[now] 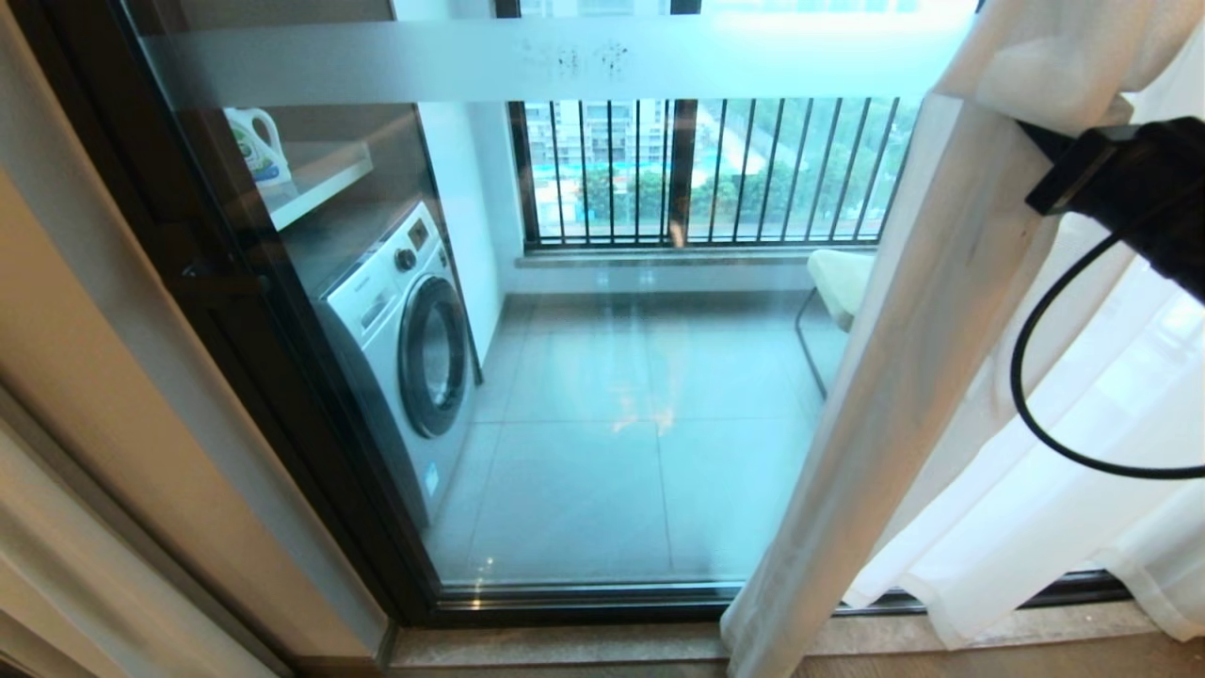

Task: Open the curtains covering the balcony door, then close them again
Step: Pull the inner curtains open on both sides

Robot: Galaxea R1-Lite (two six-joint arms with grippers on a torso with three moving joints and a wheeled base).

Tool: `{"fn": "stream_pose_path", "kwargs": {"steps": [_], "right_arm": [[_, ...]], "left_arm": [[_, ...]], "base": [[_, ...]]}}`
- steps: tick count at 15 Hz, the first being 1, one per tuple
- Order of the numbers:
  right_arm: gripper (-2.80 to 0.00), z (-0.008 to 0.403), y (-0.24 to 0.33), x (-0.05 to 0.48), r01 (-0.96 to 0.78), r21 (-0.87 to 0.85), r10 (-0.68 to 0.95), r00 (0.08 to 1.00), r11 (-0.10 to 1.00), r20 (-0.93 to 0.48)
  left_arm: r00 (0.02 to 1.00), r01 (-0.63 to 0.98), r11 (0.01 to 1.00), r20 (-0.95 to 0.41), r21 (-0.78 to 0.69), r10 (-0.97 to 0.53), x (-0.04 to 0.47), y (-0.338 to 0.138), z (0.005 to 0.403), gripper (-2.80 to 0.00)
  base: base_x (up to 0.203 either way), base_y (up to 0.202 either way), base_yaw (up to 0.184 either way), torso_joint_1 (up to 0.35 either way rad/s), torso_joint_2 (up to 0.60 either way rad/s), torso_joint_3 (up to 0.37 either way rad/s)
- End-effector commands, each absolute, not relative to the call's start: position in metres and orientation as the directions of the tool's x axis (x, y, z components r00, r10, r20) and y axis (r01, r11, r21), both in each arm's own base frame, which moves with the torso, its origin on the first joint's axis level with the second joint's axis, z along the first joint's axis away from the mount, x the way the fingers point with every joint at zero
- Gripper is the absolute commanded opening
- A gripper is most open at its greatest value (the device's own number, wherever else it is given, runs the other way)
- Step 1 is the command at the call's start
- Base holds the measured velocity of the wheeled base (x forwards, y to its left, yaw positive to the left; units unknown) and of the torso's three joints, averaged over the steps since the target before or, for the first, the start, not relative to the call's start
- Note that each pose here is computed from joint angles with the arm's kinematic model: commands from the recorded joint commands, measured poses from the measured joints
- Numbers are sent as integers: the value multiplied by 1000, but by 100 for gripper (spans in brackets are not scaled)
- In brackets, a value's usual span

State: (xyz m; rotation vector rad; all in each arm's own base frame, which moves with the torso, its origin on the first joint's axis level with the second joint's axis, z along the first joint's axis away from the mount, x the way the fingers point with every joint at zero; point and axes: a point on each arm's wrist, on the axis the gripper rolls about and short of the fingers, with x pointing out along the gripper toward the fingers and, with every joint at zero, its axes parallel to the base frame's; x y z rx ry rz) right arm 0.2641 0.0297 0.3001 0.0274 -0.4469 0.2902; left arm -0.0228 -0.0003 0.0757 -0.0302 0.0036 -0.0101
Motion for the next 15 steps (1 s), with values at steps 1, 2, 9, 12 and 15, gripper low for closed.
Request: {"fn": "stream_pose_path", "kwargs": {"steps": [1, 2, 9, 12, 15], "right_arm": [[-280, 300, 29, 264, -287, -29, 270, 860, 958, 432], [-280, 301, 29, 264, -290, -22, 270, 860, 957, 434], [-280, 300, 29, 266, -286, -28, 266, 848, 958, 459], [-280, 301, 29, 266, -283, -28, 263, 847, 959, 462], [-280, 302, 29, 265, -282, -31, 263, 844, 959, 468]], "left_arm": [[1000, 9, 999, -3, -31, -9, -23, 0, 76, -280], [1000, 9, 999, -3, -31, -9, -23, 0, 76, -280], [1000, 9, 999, -3, -31, -9, -23, 0, 76, -280], [1000, 9, 999, -3, -31, -9, -23, 0, 76, -280], [1000, 9, 999, -3, -31, -9, -23, 0, 76, -280]], "base": [[-1, -156, 6, 7, 4, 1], [0, -179, 5, 0, 2, 0], [0, -189, 2, 1, 3, 3], [0, -189, 3, 3, 1, 0], [0, -188, 3, 3, 2, 0]]}}
